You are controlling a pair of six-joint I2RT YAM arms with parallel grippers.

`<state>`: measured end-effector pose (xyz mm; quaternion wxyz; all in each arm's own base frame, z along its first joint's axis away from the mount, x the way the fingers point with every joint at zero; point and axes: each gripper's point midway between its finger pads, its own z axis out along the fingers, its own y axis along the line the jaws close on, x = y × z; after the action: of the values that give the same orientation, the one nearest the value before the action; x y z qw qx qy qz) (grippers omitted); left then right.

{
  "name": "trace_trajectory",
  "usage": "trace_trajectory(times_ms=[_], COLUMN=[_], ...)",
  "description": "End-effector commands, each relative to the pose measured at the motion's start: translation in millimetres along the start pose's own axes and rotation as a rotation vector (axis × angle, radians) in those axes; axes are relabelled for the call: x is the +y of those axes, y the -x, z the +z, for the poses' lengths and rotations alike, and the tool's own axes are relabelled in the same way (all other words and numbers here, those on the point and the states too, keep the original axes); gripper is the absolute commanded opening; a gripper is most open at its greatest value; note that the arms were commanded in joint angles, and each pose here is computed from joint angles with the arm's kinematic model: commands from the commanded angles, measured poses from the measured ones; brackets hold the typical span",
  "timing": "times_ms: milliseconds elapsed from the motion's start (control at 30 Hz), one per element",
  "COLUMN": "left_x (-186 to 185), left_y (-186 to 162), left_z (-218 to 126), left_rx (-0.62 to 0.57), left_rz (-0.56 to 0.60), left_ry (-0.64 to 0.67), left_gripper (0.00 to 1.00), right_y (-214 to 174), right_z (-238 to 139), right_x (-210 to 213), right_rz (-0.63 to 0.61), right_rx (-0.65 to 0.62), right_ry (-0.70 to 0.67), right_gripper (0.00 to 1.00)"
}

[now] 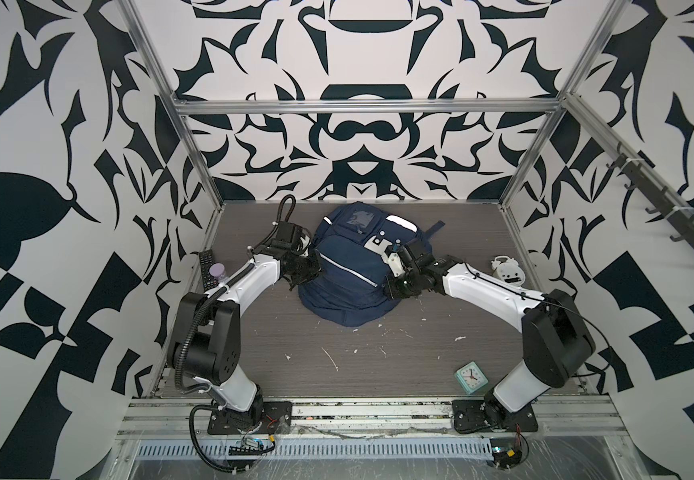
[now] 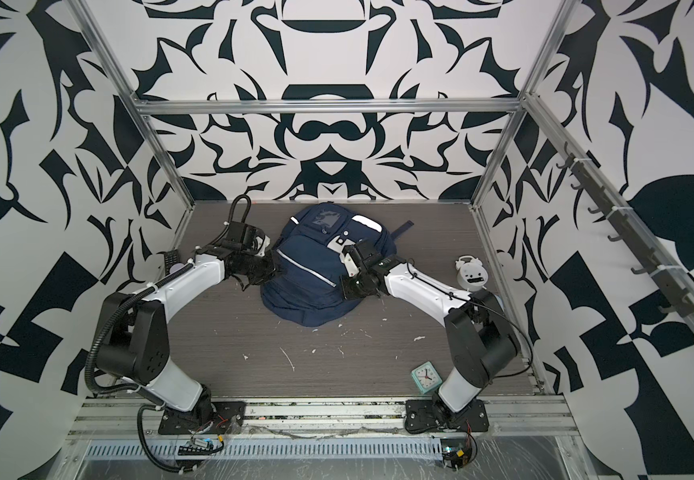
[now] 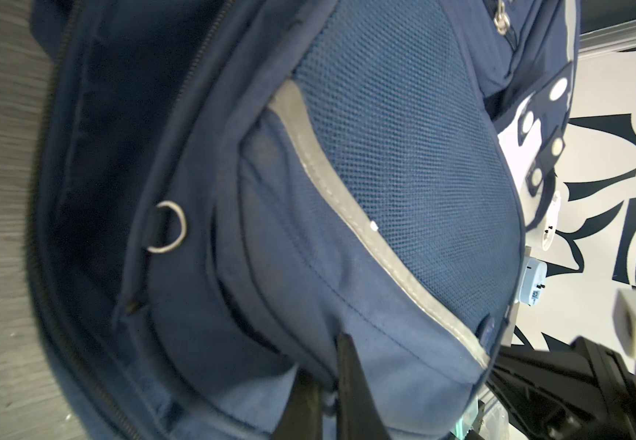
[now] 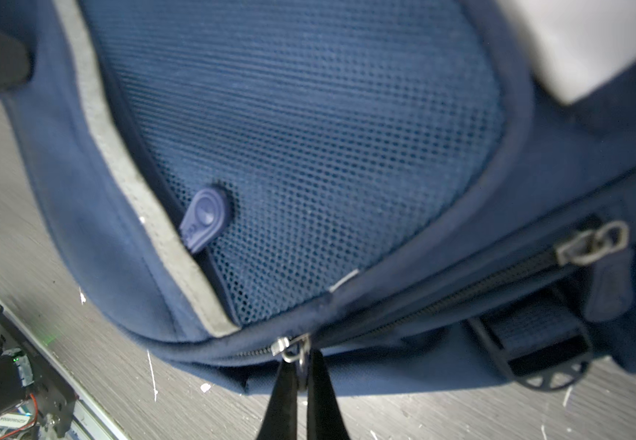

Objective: Pack the student bag

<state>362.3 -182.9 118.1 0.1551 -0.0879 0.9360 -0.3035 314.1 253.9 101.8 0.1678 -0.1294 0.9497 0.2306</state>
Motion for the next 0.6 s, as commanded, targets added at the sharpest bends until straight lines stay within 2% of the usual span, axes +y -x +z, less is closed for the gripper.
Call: trace_trajectory(times_ms=[0, 567], left_x=[19.8, 14.7], left_y=[2.5, 2.4], left_z=[-12.8, -4.1], left_rx=[-0.035, -0.027], left_rz=[-0.004, -0.033], left_ry=[0.076, 0.053], left_gripper=[0.00, 0.01], right_y=[37.3, 87.3], right_z=[-16.5, -7.7], right_x=[-35.2, -53.4], right_rz=[0.068, 0.100], right_rx=[-0.115, -0.161], right_ry=[-0.120, -0.127], right_gripper=[0.00, 0.00])
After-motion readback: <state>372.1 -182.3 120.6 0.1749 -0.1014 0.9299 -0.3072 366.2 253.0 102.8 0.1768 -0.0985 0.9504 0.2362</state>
